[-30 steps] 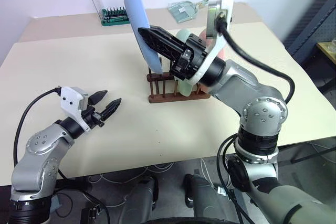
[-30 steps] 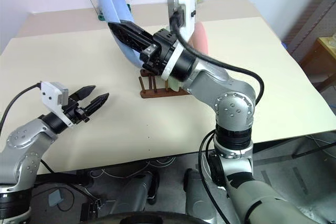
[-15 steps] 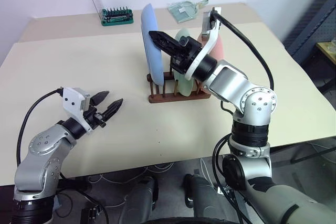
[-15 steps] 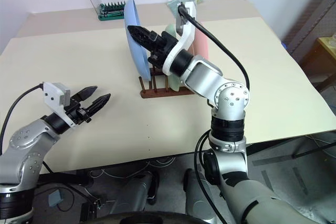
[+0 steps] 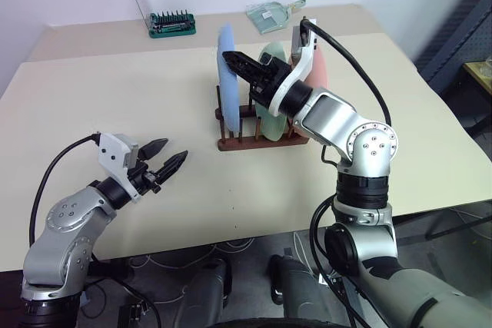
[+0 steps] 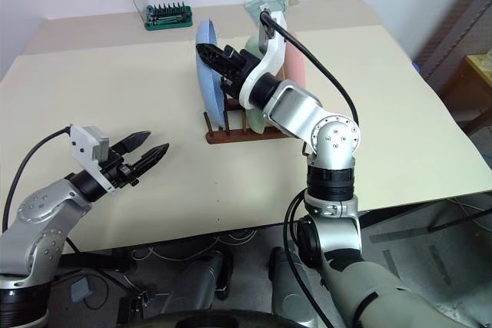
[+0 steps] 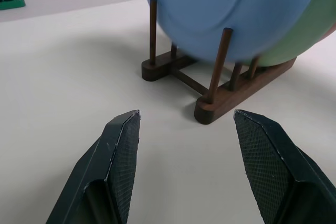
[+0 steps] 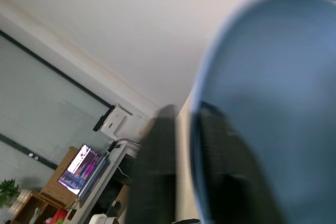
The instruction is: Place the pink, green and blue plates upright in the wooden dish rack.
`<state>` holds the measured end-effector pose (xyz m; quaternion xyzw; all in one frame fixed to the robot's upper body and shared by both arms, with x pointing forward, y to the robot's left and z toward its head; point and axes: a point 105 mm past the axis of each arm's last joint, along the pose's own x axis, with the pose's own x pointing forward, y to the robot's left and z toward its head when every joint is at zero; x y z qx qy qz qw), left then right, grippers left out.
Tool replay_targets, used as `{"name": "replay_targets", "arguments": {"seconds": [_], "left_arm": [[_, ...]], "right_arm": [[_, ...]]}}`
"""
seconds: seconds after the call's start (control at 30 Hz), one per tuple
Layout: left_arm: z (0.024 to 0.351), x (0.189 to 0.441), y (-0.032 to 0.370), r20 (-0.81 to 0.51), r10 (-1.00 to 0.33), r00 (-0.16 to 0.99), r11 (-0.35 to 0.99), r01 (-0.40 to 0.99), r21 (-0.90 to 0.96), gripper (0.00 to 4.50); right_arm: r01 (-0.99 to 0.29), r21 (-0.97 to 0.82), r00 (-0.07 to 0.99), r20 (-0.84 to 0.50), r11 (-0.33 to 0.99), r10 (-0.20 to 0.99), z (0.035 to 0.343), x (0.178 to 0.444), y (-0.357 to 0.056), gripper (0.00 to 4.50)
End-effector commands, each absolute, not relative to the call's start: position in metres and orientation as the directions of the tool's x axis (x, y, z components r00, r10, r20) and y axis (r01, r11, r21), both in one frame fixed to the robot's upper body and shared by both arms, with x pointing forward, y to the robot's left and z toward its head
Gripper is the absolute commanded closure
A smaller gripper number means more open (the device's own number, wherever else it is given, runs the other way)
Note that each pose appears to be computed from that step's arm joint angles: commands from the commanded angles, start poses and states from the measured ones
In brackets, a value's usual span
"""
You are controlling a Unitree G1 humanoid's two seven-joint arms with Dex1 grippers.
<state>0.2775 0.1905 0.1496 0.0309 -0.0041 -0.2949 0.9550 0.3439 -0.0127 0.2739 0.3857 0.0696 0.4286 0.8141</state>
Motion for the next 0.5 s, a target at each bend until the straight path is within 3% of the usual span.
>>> {"name": "replay_targets", "arguments": {"seconds": [0.03, 0.17, 0.5], "left_arm": [[0.159, 0.274, 0.185, 0.015, -0.581, 0.814, 0.811, 0.578, 0.089, 1.57], [0.158, 0.273, 0.184, 0.014, -0.583, 0.812, 0.81, 0.58, 0.089, 1.57], [0.157, 0.274, 0.182, 0.012, -0.593, 0.805, 0.803, 0.59, 0.084, 1.57]], "right_arm": [[-0.681, 0.67, 0.599, 0.278, 0.296, 0.75, 0.293, 0.338, -0.012, 2.01], [-0.678, 0.669, 0.604, 0.274, 0.303, 0.748, 0.293, 0.338, -0.012, 0.04], [-0.763, 0.53, 0.577, 0.301, 0.369, 0.76, 0.312, 0.332, -0.013, 0.04]]}}
